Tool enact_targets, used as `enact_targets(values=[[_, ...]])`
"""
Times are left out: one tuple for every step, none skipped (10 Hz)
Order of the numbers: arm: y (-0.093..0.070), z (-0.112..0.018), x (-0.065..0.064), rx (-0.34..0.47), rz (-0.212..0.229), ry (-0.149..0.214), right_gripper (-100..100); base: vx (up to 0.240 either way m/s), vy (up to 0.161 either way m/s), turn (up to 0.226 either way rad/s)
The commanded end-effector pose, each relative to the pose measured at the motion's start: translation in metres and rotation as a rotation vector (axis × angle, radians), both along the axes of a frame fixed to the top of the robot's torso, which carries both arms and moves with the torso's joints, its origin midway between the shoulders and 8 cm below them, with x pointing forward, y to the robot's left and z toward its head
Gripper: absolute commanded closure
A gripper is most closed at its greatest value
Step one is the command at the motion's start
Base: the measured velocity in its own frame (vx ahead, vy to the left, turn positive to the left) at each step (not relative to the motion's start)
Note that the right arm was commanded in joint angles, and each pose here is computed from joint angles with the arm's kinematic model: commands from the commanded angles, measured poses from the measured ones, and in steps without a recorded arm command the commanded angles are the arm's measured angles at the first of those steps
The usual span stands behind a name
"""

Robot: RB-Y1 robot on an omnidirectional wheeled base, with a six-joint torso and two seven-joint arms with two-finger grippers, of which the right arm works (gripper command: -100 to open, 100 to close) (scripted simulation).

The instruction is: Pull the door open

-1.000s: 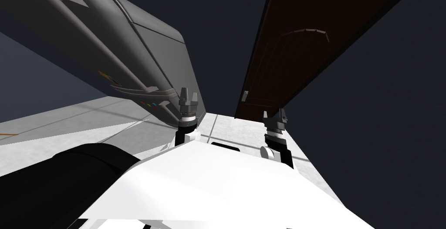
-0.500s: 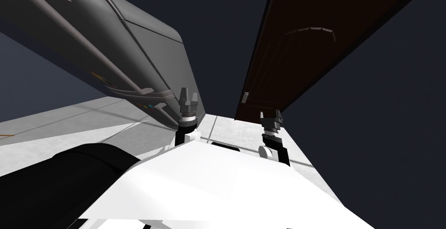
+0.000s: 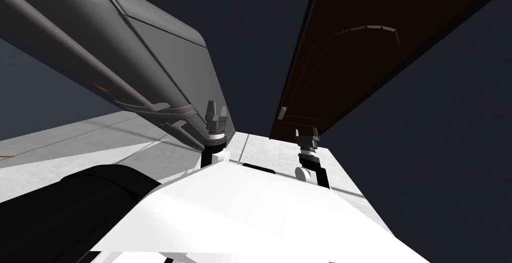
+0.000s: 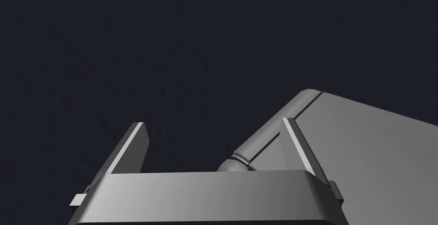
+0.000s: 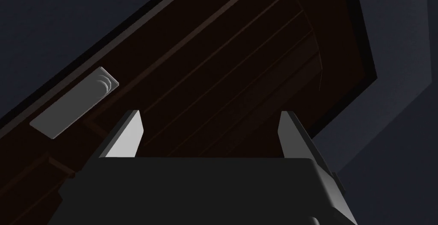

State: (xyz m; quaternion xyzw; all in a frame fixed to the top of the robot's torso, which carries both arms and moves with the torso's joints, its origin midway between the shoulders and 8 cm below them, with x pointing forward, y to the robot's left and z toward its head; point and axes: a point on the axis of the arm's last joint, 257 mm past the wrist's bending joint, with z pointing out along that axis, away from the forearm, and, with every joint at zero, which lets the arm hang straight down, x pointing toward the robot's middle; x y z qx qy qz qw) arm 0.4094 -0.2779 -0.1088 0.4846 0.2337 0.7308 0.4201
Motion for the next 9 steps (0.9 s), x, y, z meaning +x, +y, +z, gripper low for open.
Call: enact_targets(values=[[0.001,-0.009,0.003,0.048,0.023,0.015,-100,0.101,-0.004,0.011],[0.002,-0.014,0.005,0.076,0.036,0.025,-100,0.098,-0.007,0.01],[0.003,-0.019,0.007,0.105,0.049,0.035,-100,0.086,-0.012,0.009],[0.004,-0.025,0.009,0.133,0.062,0.045,-100,0.091,-0.021,0.008],[0.004,-0.03,0.011,0.162,0.074,0.055,-100,0.101,-0.02,0.015],[0.005,-0.035,0.013,0.19,0.086,0.065,-100,0.101,0.001,0.014],[0.006,-0.041,0.014,0.219,0.097,0.075,-100,0.102,-0.006,0.006],[0.007,-0.046,0.016,0.247,0.108,0.085,-100,0.099,-0.007,0.009],[0.008,-0.051,0.018,0.276,0.119,0.096,-100,0.102,-0.012,0.009]])
